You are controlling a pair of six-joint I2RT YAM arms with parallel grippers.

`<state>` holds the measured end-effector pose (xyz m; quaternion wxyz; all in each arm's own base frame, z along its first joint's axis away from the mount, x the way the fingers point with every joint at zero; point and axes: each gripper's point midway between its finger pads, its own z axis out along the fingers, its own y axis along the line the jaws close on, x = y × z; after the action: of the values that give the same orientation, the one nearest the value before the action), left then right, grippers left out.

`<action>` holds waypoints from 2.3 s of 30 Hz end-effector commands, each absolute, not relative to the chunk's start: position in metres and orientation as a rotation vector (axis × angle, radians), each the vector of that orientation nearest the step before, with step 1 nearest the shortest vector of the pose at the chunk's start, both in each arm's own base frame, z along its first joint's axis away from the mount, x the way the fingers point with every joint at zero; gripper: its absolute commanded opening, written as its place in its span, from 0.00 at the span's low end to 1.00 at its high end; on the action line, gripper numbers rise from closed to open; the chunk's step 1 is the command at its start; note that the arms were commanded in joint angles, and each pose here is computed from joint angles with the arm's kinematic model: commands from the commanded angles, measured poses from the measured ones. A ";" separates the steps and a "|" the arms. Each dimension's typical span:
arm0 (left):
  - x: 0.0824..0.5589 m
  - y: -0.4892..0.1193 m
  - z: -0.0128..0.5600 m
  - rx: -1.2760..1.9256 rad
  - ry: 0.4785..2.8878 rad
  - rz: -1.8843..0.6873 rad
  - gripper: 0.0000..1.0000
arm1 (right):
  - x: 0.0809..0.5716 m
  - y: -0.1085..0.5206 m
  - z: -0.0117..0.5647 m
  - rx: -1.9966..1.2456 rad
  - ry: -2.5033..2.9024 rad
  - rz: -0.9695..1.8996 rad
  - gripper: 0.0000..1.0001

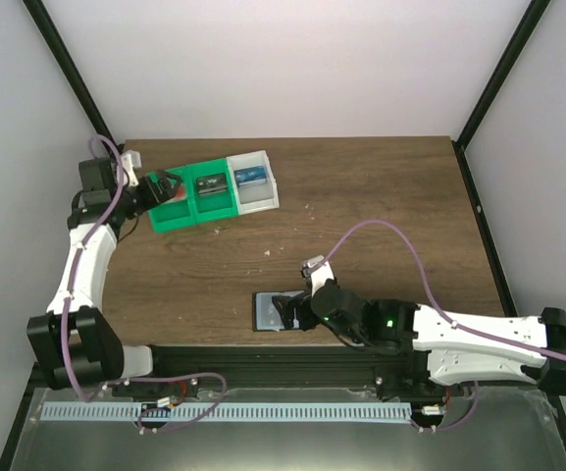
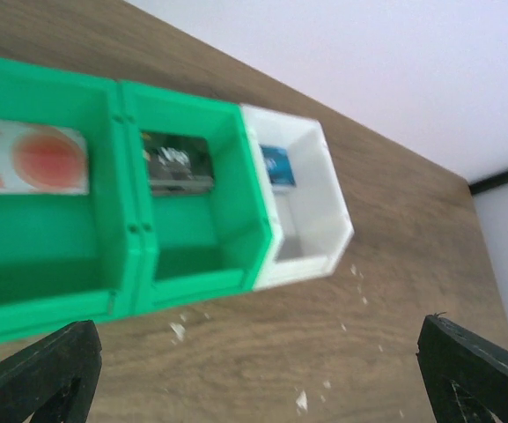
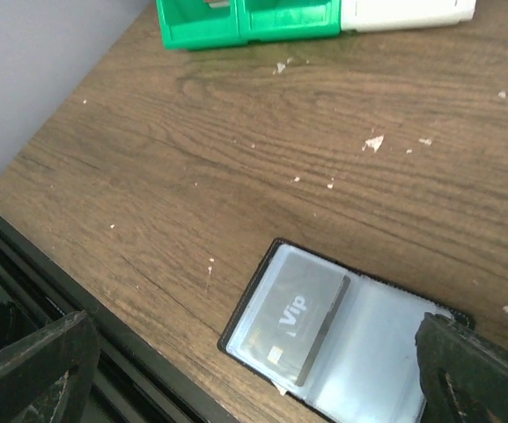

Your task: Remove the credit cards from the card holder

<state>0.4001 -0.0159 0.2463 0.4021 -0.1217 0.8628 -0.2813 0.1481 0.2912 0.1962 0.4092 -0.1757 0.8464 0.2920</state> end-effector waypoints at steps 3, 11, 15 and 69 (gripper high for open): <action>0.363 -0.076 0.239 -0.112 2.210 -0.818 1.00 | 0.148 0.302 0.191 -0.336 2.222 0.811 1.00; 0.312 -0.135 0.202 0.040 2.287 -0.976 1.00 | 0.150 0.315 0.174 -0.337 2.272 0.794 1.00; 0.293 -0.164 0.196 0.094 2.297 -1.035 1.00 | 0.156 0.315 0.165 -0.322 2.314 0.717 1.00; 0.192 -0.194 0.086 -0.126 2.398 -1.409 0.53 | 0.170 0.338 0.054 -0.337 2.600 0.688 0.27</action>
<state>0.1916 -0.1899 0.0810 0.1727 -0.0485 0.8579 -0.4815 0.1572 0.3273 0.0418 0.2008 -0.1303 0.9411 0.2389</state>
